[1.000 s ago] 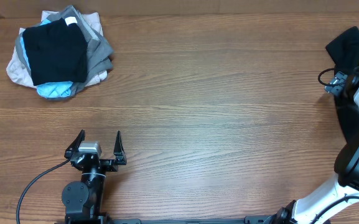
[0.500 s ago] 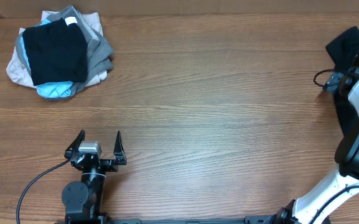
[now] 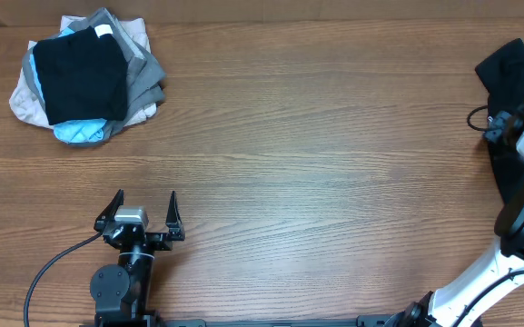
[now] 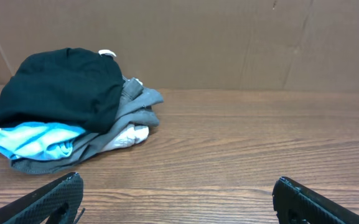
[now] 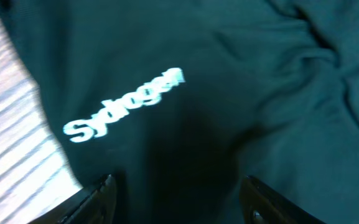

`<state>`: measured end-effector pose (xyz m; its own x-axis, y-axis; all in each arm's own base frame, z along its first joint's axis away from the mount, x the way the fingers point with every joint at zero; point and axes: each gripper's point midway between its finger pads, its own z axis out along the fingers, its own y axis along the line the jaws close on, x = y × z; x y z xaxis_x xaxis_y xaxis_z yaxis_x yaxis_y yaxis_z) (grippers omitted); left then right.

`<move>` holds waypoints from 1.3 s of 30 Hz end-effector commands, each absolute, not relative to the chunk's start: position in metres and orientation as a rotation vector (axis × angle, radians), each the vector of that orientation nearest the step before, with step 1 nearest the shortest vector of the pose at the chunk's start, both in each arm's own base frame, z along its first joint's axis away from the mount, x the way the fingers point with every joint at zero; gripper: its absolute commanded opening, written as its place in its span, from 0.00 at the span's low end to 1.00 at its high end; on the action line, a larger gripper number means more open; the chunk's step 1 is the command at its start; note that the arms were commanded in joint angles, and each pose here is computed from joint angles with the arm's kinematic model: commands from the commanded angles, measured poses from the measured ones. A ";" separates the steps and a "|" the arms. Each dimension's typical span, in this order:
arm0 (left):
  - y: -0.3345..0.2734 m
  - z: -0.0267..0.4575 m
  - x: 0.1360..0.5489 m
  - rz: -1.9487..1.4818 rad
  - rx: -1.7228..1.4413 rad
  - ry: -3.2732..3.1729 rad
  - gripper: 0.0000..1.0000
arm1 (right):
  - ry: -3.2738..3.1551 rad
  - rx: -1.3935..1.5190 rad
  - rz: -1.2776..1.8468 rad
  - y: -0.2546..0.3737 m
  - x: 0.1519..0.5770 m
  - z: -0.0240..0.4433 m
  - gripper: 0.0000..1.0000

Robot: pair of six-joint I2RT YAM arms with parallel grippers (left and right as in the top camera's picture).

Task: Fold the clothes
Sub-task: 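Drag the black shirt with the right gripper toward the table center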

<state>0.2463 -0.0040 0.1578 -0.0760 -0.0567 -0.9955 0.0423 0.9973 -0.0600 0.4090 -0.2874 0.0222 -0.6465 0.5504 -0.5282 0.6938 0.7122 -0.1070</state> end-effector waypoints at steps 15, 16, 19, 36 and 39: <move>-0.001 0.158 0.246 -0.073 -0.023 1.639 1.00 | 2.452 0.766 -0.223 -0.269 0.440 0.029 0.78; -0.001 0.158 0.246 -0.073 -0.023 1.639 1.00 | 2.455 0.767 -0.222 -0.269 0.440 0.028 0.78; -0.001 0.158 0.246 -0.073 -0.023 1.639 1.00 | 2.481 0.759 -0.221 -0.268 0.438 0.018 0.78; -0.001 0.158 0.246 -0.073 -0.023 1.639 1.00 | 2.517 0.779 -0.285 -0.273 0.429 0.005 0.04; -0.001 0.158 0.246 -0.073 -0.023 1.639 1.00 | 2.530 0.751 -0.229 -0.260 0.434 0.007 0.04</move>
<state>0.2463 -0.0040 0.1578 -0.0760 -0.0567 -0.9955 0.0423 0.9973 -0.0600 0.4244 -0.2702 0.0050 -0.7222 0.4790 -0.4990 0.5752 0.8165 -0.0487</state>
